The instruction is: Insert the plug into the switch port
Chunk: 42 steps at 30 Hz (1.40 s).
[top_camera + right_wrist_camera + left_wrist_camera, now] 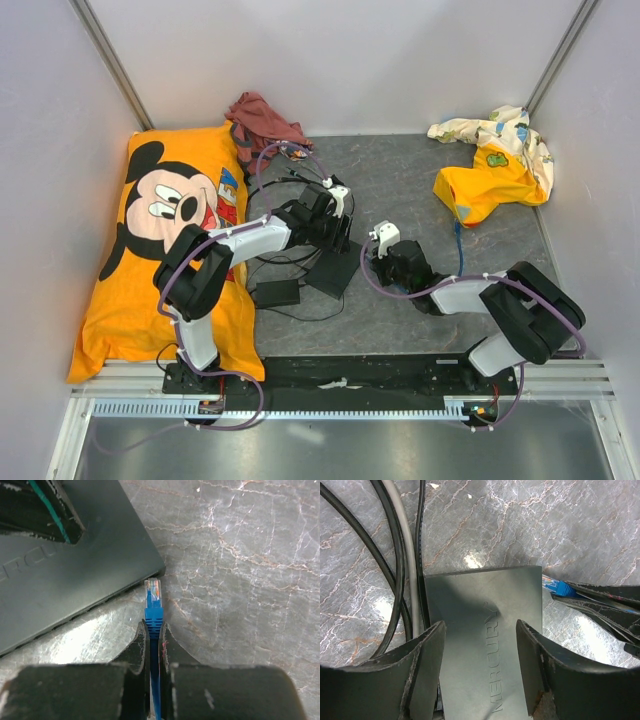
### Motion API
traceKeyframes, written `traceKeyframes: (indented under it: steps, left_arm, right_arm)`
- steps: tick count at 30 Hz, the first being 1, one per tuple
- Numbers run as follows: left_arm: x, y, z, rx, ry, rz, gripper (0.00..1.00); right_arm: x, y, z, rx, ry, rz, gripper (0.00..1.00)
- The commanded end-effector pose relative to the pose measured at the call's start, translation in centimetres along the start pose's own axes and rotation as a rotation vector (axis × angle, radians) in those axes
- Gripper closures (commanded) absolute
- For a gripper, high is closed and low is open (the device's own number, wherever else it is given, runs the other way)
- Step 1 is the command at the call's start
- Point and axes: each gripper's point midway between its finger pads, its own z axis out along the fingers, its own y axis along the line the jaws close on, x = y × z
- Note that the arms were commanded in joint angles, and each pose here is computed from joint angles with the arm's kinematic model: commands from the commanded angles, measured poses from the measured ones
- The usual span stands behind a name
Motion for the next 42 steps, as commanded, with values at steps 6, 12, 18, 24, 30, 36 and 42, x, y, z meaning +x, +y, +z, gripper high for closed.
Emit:
traceKeyframes:
  steps: [6, 12, 18, 24, 30, 36, 42]
  left_arm:
    - [-1.3, 0.4, 0.4, -0.008, -0.019, 0.047, 0.35]
    - [-1.6, 0.4, 0.4, -0.004, -0.022, 0.044, 0.35]
    - [-1.9, 0.5, 0.7, -0.001, -0.026, 0.055, 0.35]
    - [-2.4, 0.9, 1.1, 0.004, -0.030, 0.054, 0.35]
    - [-2.7, 1.7, 1.8, 0.007, -0.024, 0.074, 0.35]
    - [-2.4, 2.0, 2.3, 0.042, 0.006, 0.109, 0.35]
    - [-0.7, 2.8, 2.8, 0.023, 0.062, 0.109, 0.35]
  right_arm:
    - [-2.0, -0.2, 0.3, 0.027, -0.067, 0.006, 1.00]
    - [-2.1, -0.3, 0.5, 0.032, -0.079, -0.001, 1.00]
    - [-2.0, 0.5, 0.8, -0.003, -0.087, -0.038, 1.00]
    - [-1.5, 1.0, 1.1, -0.016, -0.079, -0.074, 1.00]
    - [-2.0, 1.8, 1.0, -0.044, -0.105, -0.127, 1.00]
    - [-2.5, 2.7, 0.8, -0.073, -0.122, -0.172, 1.00]
    - [-2.4, 3.9, 0.4, -0.126, -0.132, -0.188, 1.00]
